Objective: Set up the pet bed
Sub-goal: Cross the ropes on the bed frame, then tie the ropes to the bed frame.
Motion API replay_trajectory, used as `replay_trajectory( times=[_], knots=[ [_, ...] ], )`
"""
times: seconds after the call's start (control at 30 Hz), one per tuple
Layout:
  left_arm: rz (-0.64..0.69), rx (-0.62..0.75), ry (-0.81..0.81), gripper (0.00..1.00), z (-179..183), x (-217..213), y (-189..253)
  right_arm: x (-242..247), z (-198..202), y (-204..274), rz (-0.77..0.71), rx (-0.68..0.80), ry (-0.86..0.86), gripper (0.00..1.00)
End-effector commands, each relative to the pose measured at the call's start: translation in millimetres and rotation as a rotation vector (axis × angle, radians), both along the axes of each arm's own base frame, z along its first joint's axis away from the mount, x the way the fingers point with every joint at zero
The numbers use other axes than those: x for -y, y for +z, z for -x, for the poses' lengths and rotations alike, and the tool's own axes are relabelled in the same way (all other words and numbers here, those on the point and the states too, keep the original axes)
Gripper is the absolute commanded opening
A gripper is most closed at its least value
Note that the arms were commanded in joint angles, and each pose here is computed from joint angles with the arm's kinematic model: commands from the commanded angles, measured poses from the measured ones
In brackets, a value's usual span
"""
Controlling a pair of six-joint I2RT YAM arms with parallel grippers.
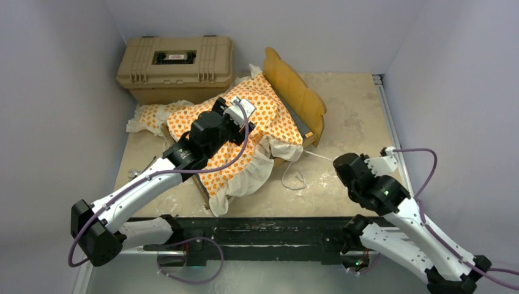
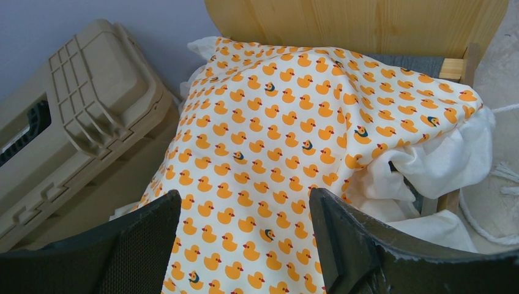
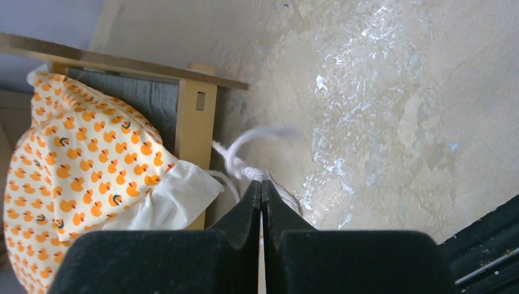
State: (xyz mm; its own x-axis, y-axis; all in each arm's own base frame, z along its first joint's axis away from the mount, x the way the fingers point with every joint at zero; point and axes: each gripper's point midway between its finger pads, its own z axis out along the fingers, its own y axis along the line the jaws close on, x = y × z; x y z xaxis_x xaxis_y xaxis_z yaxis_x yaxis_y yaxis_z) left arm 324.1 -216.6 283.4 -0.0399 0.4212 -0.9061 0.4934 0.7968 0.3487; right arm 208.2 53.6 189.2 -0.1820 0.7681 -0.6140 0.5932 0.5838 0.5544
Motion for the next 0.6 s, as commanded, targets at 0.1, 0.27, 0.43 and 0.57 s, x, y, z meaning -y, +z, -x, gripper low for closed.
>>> replay_trajectory(
  times=[0.1, 0.27, 0.43, 0.57],
  knots=[
    [0.023, 0.006, -0.042, 0.76, 1, 8, 4, 19, 16, 1, -0.021, 0.009, -0.058, 0.12],
    [0.033, -0.026, -0.077, 0.76, 1, 18, 0, -20, -14, 12, 0.135, -0.004, 0.199, 0.47],
    [0.031, -0.094, -0.107, 0.77, 3, 27, -4, -73, -36, -20, 0.273, -0.119, 0.513, 0.61],
    [0.081, -0.172, -0.103, 0.78, 9, 33, -5, -92, -43, -64, 0.325, -0.214, 0.623, 0.58]
  ],
)
